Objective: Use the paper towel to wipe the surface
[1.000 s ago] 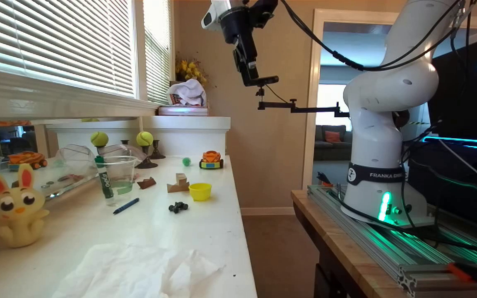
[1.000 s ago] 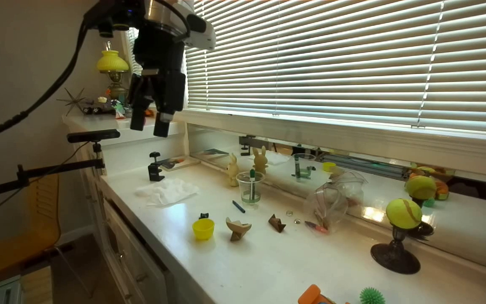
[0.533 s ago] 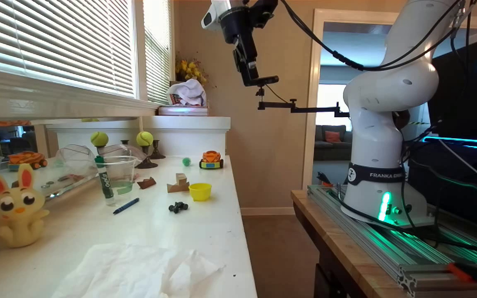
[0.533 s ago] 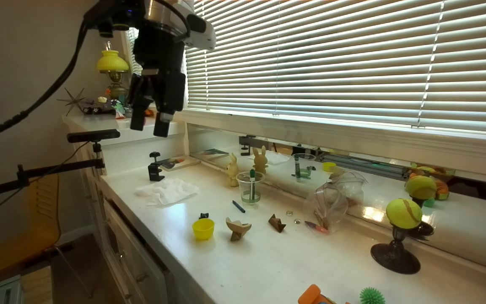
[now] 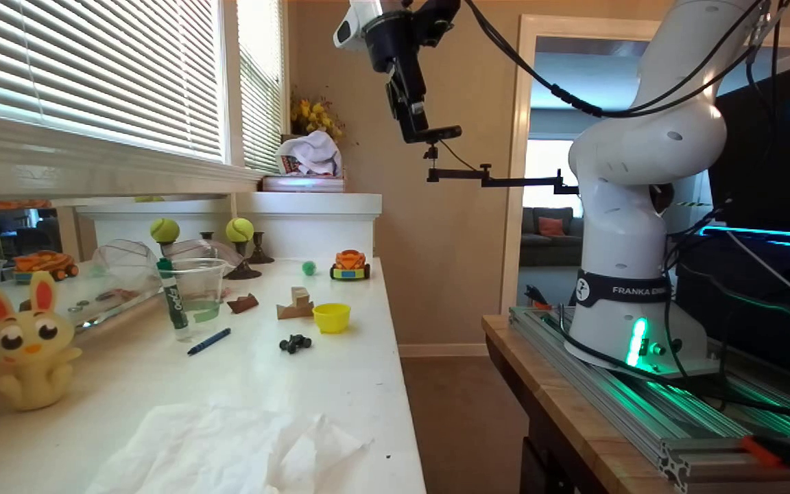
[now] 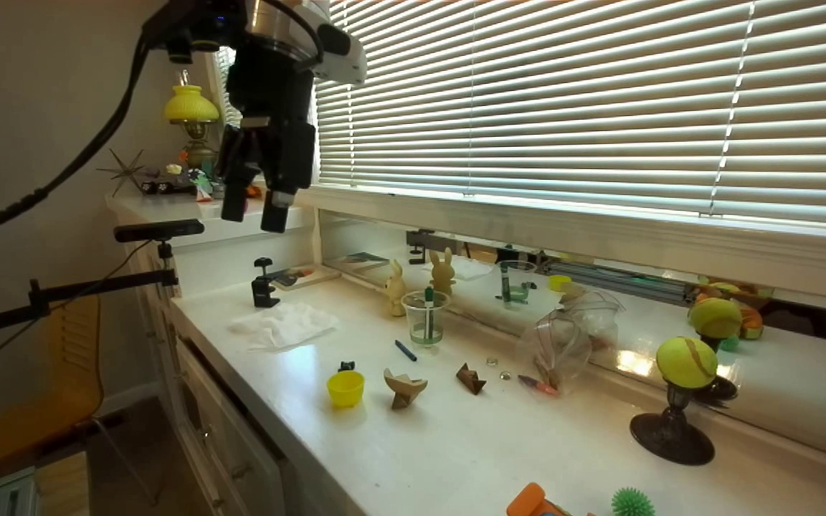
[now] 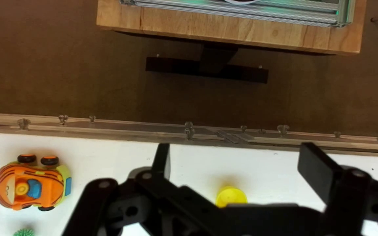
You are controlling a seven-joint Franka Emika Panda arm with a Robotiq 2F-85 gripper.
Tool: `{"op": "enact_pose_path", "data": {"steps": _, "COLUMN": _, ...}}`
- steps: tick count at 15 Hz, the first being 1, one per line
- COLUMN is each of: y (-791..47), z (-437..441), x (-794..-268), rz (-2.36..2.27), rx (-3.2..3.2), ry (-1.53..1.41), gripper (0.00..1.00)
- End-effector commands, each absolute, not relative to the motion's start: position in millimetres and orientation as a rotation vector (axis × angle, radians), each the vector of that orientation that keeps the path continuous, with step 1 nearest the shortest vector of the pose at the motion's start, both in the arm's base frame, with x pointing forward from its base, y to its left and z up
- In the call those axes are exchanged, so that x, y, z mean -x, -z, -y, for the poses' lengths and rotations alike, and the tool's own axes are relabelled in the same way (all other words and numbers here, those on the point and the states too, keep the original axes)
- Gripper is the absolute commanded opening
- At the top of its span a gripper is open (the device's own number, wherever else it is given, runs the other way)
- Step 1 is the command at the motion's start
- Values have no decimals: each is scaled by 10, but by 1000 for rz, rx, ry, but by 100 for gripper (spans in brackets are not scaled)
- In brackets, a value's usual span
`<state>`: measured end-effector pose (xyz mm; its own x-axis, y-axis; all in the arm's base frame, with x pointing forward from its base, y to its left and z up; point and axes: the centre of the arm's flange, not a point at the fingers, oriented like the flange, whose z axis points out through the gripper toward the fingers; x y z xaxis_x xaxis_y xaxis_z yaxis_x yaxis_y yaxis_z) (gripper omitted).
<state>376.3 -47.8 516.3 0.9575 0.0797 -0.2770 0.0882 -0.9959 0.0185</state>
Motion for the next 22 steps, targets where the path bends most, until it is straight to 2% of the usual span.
{"op": "enact_pose_path", "data": {"steps": 1, "y": -5112, "z": 424, "x": -3831, "rz": -112, "rx": -3153, "ry": 426, "gripper": 100}}
{"op": "enact_pose_path", "data": {"steps": 7, "y": -4860, "z": -174, "x": -4180, "rz": -297, "rx": -3082, "ry": 304, "gripper": 100}}
{"op": "enact_pose_path", "data": {"steps": 11, "y": -4758, "z": -520, "x": -4396, "rz": -398, "rx": -3048, "ry": 67, "gripper": 100}}
{"op": "enact_pose_path", "data": {"steps": 22, "y": -4664, "z": -614, "x": -4490, "rz": -392, "rx": -3062, "ry": 106, "gripper": 100}}
